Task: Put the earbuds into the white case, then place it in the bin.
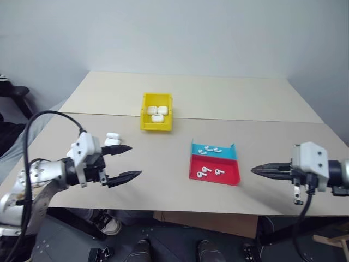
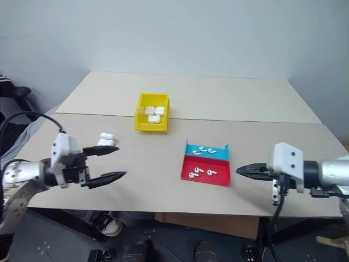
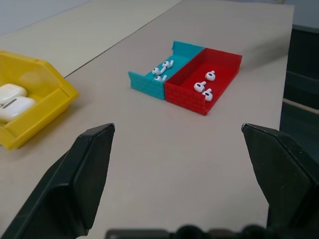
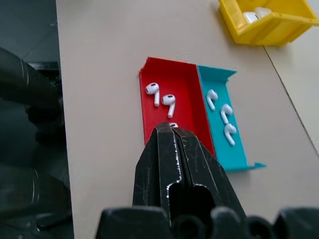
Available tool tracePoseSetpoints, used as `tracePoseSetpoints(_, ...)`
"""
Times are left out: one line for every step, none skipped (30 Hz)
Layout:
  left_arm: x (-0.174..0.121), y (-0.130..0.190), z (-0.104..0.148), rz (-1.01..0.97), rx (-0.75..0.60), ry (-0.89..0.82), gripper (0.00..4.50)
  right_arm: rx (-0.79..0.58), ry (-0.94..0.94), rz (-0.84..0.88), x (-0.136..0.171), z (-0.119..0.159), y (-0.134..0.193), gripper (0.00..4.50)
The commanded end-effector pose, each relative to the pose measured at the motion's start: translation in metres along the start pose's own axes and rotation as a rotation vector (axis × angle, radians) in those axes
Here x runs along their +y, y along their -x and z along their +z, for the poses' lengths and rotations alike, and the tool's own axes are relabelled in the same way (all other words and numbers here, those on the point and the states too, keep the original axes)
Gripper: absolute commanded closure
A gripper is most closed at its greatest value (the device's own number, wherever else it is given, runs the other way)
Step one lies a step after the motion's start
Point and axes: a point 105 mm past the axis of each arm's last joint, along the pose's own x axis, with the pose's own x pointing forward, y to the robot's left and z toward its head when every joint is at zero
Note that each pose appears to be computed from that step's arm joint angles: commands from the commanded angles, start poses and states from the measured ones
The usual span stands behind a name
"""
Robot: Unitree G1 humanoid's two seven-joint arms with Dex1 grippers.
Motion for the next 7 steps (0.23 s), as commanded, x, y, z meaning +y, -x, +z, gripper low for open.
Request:
tracePoseSetpoints(-0.0059,0.0121,0.0201,-0.018,0.0,-0.059,0.06,0.035,0.075,-0.017,-0.0077,0.0048,0.0177,4.5)
tracePoseSetpoints(-0.0067,0.014,0.0218,-0.023,0.006,-0.062,0.06,0.042,0.077,-0.018,-0.0088,0.0038,0.0184,4.5)
tracePoseSetpoints(-0.0071,0.0152,0.0232,-0.025,0.008,-0.067,0.06,0.045,0.079,-0.018,-0.0094,0.0033,0.0186,4.5)
tracePoseSetpoints(-0.0074,0.0158,0.0241,-0.026,0.009,-0.071,0.06,0.046,0.08,-0.017,-0.0096,0.0029,0.0187,4.5)
tracePoseSetpoints(-0.0053,0.0156,0.0237,-0.011,0.01,-0.065,0.06,0.045,0.081,-0.017,-0.0101,0.0028,0.0179,4.5)
tracePoseSetpoints(-0.0038,0.0154,0.0229,-0.004,0.012,-0.061,0.06,0.044,0.081,-0.018,-0.0109,0.0025,0.0171,4.5)
tracePoseSetpoints(-0.0037,0.0152,0.0218,-0.01,0.012,-0.056,0.06,0.044,0.083,-0.021,-0.0117,0.0023,0.0162,4.5)
